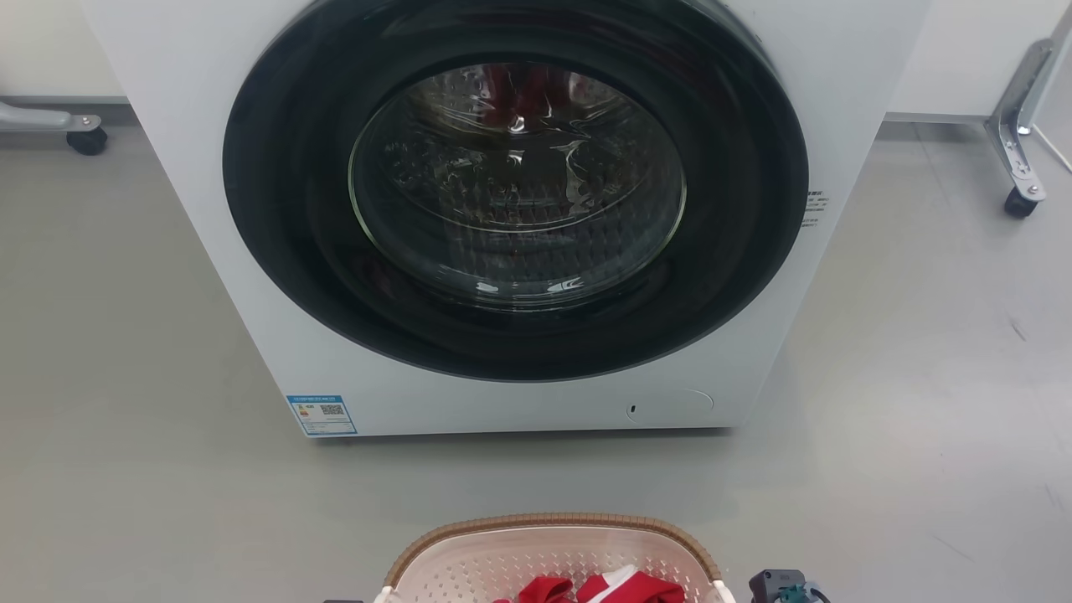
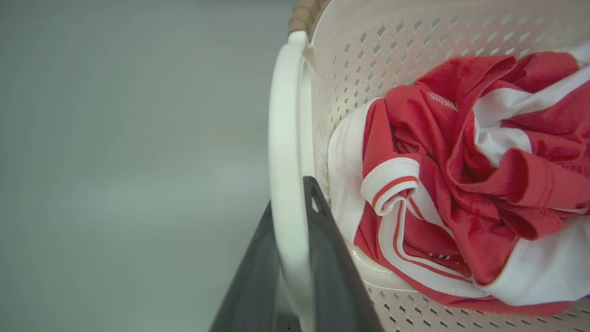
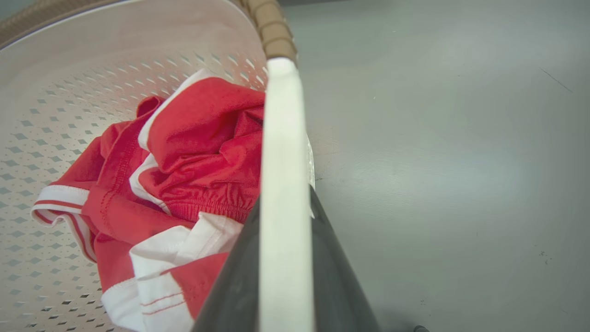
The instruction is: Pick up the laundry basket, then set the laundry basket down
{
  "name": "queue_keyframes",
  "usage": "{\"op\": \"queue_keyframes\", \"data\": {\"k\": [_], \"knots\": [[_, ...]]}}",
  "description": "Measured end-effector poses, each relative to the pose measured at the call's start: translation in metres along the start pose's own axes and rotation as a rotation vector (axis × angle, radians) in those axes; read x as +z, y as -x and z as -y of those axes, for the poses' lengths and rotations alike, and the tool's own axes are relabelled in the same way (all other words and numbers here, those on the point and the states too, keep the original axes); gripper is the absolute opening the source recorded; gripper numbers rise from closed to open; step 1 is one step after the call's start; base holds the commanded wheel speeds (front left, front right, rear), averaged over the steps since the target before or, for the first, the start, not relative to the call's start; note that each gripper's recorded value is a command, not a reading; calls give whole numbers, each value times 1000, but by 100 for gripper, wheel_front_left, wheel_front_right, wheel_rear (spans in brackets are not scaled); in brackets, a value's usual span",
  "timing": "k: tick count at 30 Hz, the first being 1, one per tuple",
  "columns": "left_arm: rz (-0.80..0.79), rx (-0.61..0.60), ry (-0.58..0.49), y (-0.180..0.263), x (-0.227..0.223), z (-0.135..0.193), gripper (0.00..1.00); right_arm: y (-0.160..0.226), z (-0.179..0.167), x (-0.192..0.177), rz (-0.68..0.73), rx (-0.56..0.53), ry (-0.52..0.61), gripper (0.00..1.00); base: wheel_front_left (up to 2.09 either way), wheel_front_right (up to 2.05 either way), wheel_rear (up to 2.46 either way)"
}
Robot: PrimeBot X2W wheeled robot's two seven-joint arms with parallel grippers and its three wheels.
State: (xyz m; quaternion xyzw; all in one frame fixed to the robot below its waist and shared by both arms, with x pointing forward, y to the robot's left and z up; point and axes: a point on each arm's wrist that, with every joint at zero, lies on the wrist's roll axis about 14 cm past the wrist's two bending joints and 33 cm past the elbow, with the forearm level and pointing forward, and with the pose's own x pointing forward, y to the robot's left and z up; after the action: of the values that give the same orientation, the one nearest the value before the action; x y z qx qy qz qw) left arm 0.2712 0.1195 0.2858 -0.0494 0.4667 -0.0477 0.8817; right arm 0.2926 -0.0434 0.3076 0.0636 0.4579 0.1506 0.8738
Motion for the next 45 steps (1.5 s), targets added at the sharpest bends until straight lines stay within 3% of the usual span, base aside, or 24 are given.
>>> {"op": "queue_keyframes", "data": {"k": [30,38,45], "knots": [[-14,-1,-10,-2,-3,0,0,-1,-1,-4,-9,5,-9,0,0,0,0],[-26,6,7,-7,-4,-2,0,-8,0,3,-8,8,-8,0,0,0,0],[20,9,9,-18,27,-5,0,-19,4,34,32,5,-21,0,0,0,0]]}}
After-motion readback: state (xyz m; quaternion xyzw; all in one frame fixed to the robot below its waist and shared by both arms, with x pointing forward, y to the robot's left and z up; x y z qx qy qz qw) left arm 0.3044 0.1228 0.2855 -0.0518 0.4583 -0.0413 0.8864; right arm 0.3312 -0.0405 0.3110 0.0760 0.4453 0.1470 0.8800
